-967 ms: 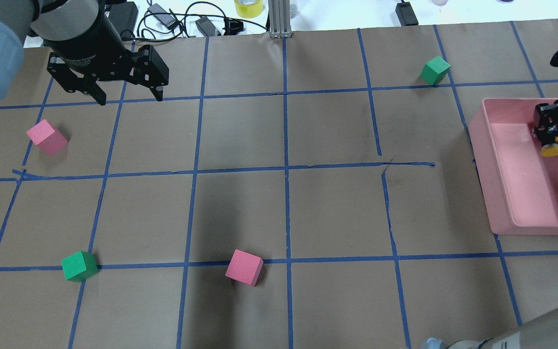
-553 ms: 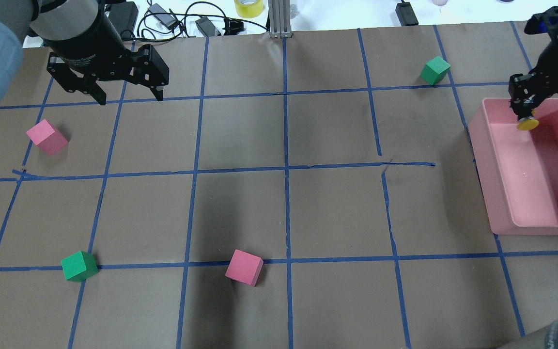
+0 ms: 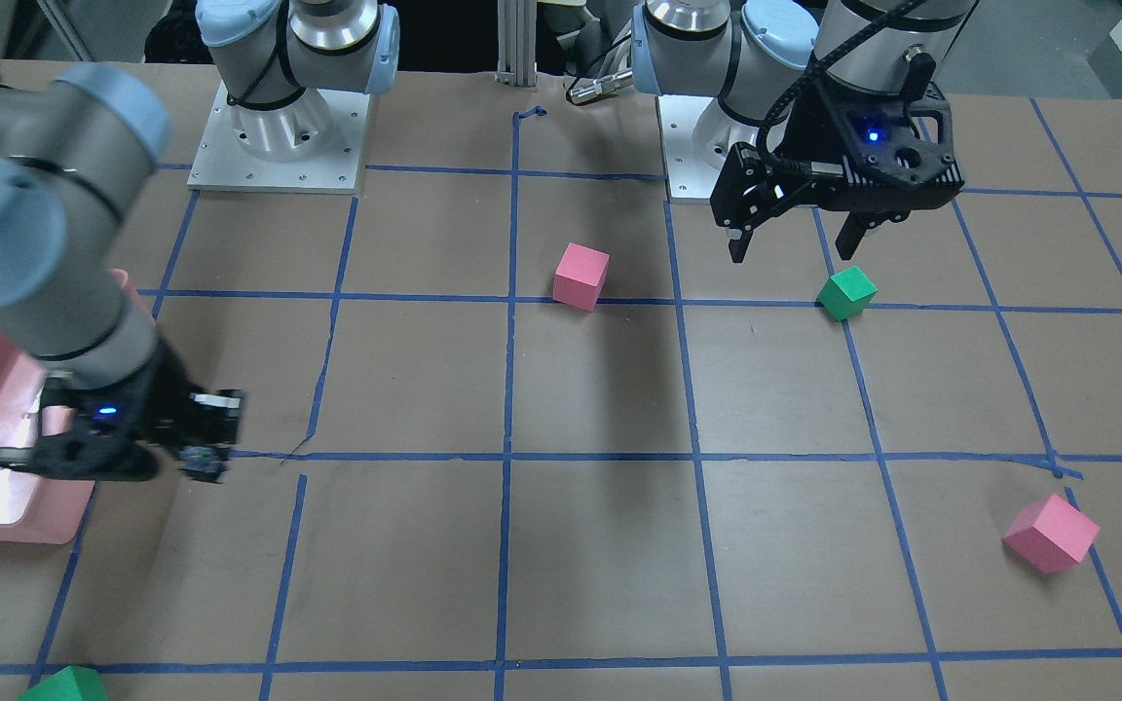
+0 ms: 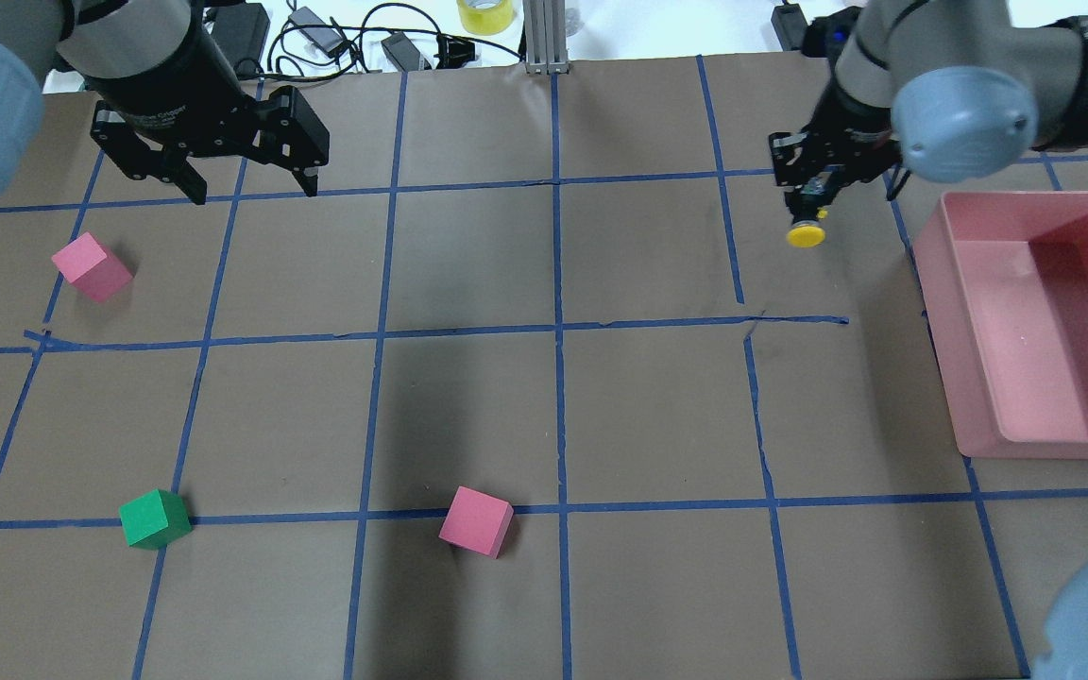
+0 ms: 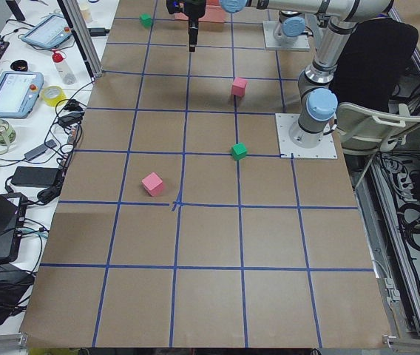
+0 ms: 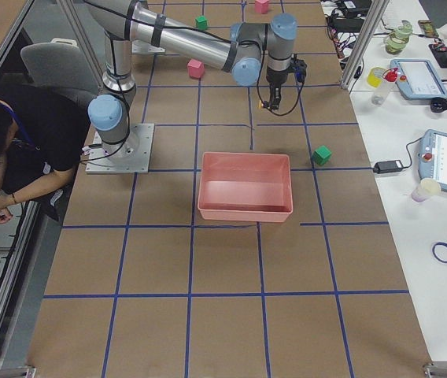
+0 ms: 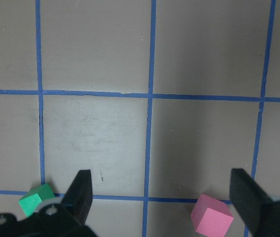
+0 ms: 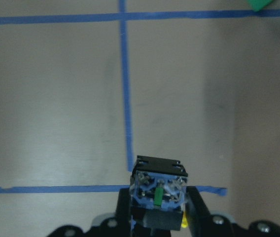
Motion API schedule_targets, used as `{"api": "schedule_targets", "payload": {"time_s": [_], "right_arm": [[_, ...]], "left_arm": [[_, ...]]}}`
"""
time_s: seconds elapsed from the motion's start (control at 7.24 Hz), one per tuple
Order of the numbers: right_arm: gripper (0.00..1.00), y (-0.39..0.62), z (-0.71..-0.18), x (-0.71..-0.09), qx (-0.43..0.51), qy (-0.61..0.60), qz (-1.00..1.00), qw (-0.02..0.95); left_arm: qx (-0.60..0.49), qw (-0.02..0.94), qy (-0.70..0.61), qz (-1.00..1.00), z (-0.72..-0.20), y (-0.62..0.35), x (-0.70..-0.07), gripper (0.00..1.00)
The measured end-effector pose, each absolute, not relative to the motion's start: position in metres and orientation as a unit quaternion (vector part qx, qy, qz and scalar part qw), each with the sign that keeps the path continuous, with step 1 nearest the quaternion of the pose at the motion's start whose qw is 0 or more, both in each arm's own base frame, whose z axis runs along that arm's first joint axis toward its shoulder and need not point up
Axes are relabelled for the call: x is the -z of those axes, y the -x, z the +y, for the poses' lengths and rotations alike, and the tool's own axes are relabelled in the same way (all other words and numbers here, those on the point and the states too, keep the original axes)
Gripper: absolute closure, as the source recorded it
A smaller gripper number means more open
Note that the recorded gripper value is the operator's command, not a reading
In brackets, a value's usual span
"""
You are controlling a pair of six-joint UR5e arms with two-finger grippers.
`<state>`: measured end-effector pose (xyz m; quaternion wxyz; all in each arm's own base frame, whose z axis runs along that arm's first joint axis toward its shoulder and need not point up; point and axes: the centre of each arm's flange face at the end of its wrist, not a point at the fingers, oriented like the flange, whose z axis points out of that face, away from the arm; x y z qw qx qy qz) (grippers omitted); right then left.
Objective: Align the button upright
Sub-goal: 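Lift the push-button out of the bin and carry it toward table center, then lower the push-button onto the table and open the right gripper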
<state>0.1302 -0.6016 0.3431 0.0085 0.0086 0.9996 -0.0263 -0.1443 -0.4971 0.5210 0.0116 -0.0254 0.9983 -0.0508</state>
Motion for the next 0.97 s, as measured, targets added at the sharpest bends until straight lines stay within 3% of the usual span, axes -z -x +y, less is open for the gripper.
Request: {"api": "schedule_targets", "payload": {"time_s": [0.41, 0.97], "right_arm": [[1.00, -0.295, -0.567, -0.293, 0.032, 0.003, 0.999, 0.021], [1.00, -0.368, -0.552, -0.225, 0.042, 0.033, 0.998, 0.029]], "left_arm": [[0.051, 0.012, 0.026, 0.998, -0.497, 0.144, -0.521, 0.00], [0.051, 0.012, 0.026, 0.998, -0.497, 0.144, -0.521, 0.00]]}}
